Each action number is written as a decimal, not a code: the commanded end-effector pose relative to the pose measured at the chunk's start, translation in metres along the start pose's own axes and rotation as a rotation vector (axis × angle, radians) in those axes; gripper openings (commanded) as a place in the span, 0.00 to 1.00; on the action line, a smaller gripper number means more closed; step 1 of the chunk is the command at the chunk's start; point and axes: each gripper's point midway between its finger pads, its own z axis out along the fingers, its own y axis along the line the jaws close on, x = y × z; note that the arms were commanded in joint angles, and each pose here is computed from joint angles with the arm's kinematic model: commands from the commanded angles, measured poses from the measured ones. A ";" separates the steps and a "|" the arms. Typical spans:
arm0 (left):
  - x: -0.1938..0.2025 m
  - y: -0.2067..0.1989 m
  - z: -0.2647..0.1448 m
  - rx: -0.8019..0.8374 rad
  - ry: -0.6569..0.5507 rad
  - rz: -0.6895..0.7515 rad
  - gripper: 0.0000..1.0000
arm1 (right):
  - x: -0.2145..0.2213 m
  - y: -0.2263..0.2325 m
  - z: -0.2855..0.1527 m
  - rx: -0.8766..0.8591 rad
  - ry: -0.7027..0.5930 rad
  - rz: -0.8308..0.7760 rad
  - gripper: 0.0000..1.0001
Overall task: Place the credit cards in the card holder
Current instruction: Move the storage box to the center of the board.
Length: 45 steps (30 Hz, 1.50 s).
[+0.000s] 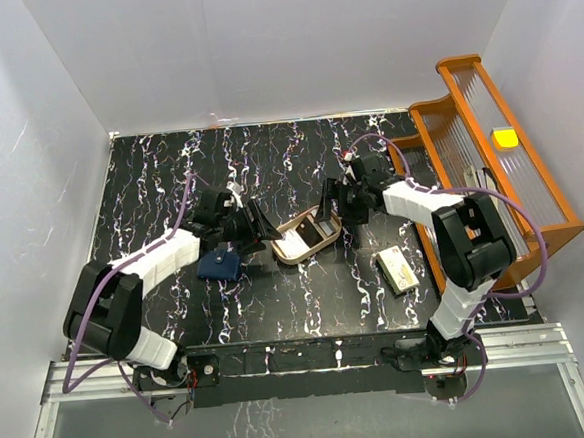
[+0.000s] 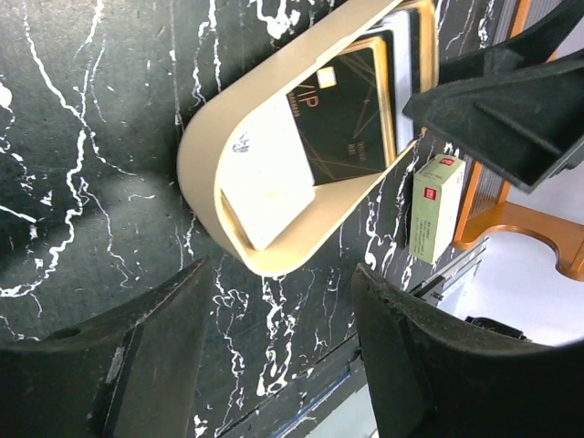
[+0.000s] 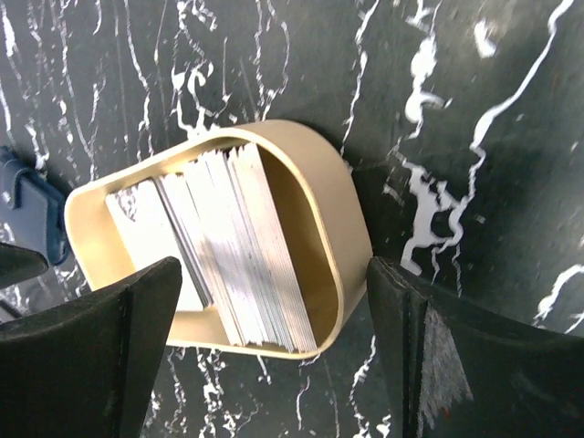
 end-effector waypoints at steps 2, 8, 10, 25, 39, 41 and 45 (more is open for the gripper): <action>-0.010 -0.030 -0.018 0.017 -0.024 0.022 0.62 | -0.006 0.037 -0.022 -0.142 -0.076 0.004 0.79; -0.002 -0.038 -0.001 -0.006 0.031 0.030 0.68 | -0.003 0.019 -0.030 -0.022 -0.085 -0.031 0.81; 0.000 -0.036 0.003 -0.032 0.039 0.044 0.70 | -0.008 0.017 -0.035 0.008 -0.094 -0.052 0.84; -0.022 -0.009 -0.015 -0.233 -0.053 0.077 0.65 | -0.030 0.066 -0.053 0.031 -0.148 -0.205 0.91; -0.020 -0.030 -0.017 -0.007 -0.027 -0.034 0.49 | -0.041 0.077 -0.032 0.097 -0.139 -0.295 0.98; -0.016 -0.028 -0.012 -0.013 -0.001 -0.042 0.54 | -0.041 0.078 -0.030 0.093 -0.134 -0.288 0.98; -0.023 -0.010 -0.019 -0.133 -0.028 -0.002 0.61 | -0.038 0.090 -0.031 0.037 -0.115 -0.285 0.97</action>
